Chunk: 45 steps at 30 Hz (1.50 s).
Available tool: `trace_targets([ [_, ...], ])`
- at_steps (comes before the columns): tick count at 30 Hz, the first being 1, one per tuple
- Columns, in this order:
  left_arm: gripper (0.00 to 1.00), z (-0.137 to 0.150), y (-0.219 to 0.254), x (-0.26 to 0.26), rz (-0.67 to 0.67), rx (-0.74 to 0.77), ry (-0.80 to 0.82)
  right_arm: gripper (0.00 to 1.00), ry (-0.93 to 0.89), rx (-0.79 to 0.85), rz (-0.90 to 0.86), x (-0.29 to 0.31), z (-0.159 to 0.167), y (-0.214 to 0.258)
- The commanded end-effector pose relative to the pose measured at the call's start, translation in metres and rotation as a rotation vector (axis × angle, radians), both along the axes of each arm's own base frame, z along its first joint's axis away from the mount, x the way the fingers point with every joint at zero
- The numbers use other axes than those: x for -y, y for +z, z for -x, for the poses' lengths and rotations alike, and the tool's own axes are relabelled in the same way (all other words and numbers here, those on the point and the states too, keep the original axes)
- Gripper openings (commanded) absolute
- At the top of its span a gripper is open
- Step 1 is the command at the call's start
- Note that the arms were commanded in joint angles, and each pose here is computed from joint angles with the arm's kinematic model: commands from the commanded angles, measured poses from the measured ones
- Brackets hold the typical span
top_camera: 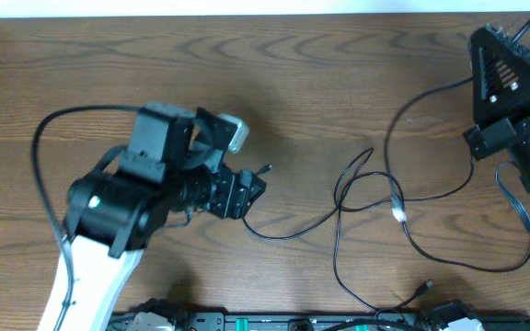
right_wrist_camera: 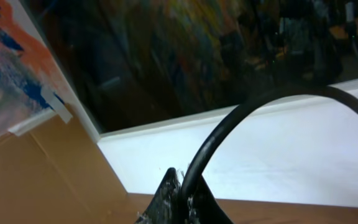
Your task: Untangle cables
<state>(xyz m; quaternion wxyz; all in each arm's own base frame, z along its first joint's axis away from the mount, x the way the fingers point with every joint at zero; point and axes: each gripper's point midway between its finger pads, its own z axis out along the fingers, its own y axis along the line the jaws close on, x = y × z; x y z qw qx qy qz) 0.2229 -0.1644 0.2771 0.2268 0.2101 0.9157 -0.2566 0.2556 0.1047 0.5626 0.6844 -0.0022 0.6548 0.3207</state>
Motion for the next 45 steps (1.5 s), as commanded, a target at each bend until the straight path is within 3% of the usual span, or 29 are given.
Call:
trace_targets([
  [1, 0.72, -0.007, -0.024, 0.019, 0.007, -0.051, -0.149, 0.01, -0.052, -0.001, 0.043, 0.009, 0.000, -0.002],
  [5, 0.75, -0.028, -0.050, 0.042, 0.016, -0.106, -0.197, 0.01, -0.056, -0.026, 0.057, 0.010, -0.001, -0.009],
  [8, 0.78, -0.038, -0.076, 0.082, 0.070, -0.138, -0.322, 0.01, -0.056, -0.040, 0.062, 0.010, -0.001, -0.013],
  [20, 0.87, -0.034, -0.153, 0.153, 0.073, -0.246, -0.486, 0.01, -0.057, -0.077, 0.109, 0.009, -0.002, -0.026],
  [27, 0.88, -0.051, -0.175, 0.173, 0.096, -0.198, -0.496, 0.01, -0.056, -0.108, 0.131, 0.009, -0.002, -0.035],
  [34, 0.88, -0.079, -0.197, 0.182, 0.077, -0.162, -0.401, 0.01, -0.056, -0.128, 0.159, 0.009, -0.002, -0.042],
  [37, 0.80, -0.082, -0.205, 0.186, 0.082, -0.182, -0.377, 0.01, -0.056, -0.130, 0.162, 0.009, -0.002, -0.043],
  [38, 0.73, -0.082, -0.209, 0.187, 0.080, -0.189, -0.375, 0.01, -0.056, -0.130, 0.162, 0.009, -0.002, -0.043],
  [40, 0.50, -0.079, -0.218, 0.187, 0.070, -0.209, -0.378, 0.01, -0.056, -0.131, 0.162, 0.009, -0.002, -0.043],
  [43, 0.31, -0.075, -0.223, 0.185, 0.057, -0.236, -0.377, 0.01, -0.055, -0.138, 0.165, 0.009, -0.002, -0.045],
  [45, 0.10, -0.078, -0.219, 0.182, 0.062, -0.229, -0.368, 0.01, -0.054, -0.148, 0.168, 0.009, -0.002, -0.048],
])
